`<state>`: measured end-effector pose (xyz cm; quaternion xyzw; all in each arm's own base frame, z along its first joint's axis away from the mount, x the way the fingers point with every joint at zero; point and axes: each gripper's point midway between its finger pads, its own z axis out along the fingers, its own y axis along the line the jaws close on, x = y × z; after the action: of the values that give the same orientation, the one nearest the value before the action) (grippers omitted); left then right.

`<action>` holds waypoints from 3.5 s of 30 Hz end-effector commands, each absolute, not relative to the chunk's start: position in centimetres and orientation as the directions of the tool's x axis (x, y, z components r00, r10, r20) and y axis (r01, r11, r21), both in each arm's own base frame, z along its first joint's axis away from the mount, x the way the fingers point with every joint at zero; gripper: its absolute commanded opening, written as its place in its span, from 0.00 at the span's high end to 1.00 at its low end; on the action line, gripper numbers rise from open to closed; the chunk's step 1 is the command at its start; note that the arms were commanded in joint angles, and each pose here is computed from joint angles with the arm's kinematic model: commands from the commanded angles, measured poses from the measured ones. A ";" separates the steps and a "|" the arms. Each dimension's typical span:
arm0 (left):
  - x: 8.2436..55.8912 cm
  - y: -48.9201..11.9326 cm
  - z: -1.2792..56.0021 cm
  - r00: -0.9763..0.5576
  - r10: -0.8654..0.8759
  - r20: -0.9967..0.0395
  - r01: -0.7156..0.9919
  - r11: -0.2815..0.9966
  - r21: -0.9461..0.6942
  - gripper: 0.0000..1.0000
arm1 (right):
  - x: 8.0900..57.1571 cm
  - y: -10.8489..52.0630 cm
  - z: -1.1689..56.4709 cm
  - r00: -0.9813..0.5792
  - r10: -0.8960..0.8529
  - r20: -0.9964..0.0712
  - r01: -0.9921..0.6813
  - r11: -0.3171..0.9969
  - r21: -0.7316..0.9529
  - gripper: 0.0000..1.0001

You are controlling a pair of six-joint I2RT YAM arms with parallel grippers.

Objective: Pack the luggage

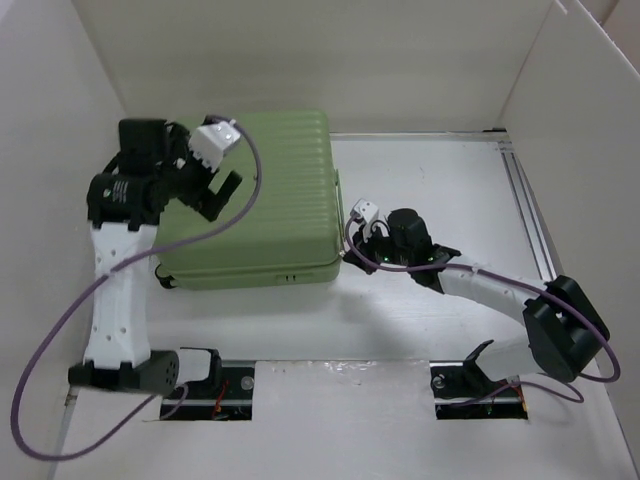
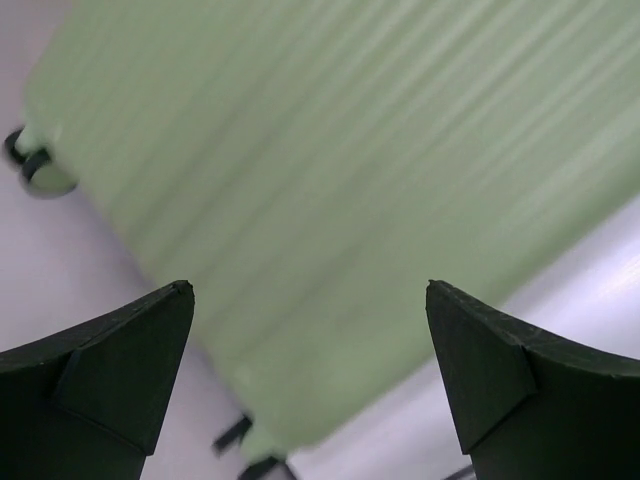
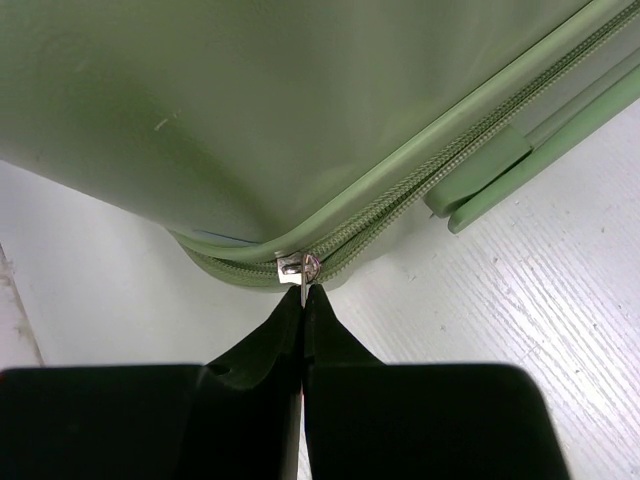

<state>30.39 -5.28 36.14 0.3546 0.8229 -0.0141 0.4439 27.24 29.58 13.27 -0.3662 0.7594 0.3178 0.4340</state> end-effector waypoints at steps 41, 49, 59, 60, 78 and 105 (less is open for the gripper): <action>25.4 13.3 21.6 -0.227 0.973 -0.040 0.823 0.214 0.526 0.01 | 30.3 31.1 14.9 -0.282 -0.191 -0.940 -0.907 0.372 0.197 1.00; 28.2 14.2 21.3 -0.201 0.980 -0.006 0.773 0.162 0.614 0.01 | 30.3 30.4 14.9 -0.291 -0.211 -0.933 -0.901 0.389 0.193 1.00; 28.8 14.5 17.6 -0.270 0.963 -0.022 0.788 0.234 0.570 1.00 | 33.3 27.4 16.8 -0.316 -0.178 -0.932 -0.796 0.585 0.158 1.00; 28.5 14.5 17.1 -0.276 0.961 -0.015 0.796 0.237 0.558 1.00 | 33.9 26.9 17.2 -0.323 -0.170 -0.931 -0.765 0.626 0.151 1.00; 28.1 12.3 15.6 -0.221 0.970 -0.102 0.817 0.241 0.524 1.00 | 43.0 23.0 26.3 -0.065 -0.257 -0.964 -0.562 0.808 -0.177 1.00; 31.8 8.1 18.7 -0.300 0.859 -0.415 0.749 0.481 0.455 0.56 | 46.6 28.5 28.0 0.272 -0.097 -0.957 -0.816 0.504 -0.283 1.00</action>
<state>31.14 6.87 19.99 0.5560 0.7587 0.0986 0.3249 47.18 26.22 15.50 -0.3784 0.7036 0.2571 0.5438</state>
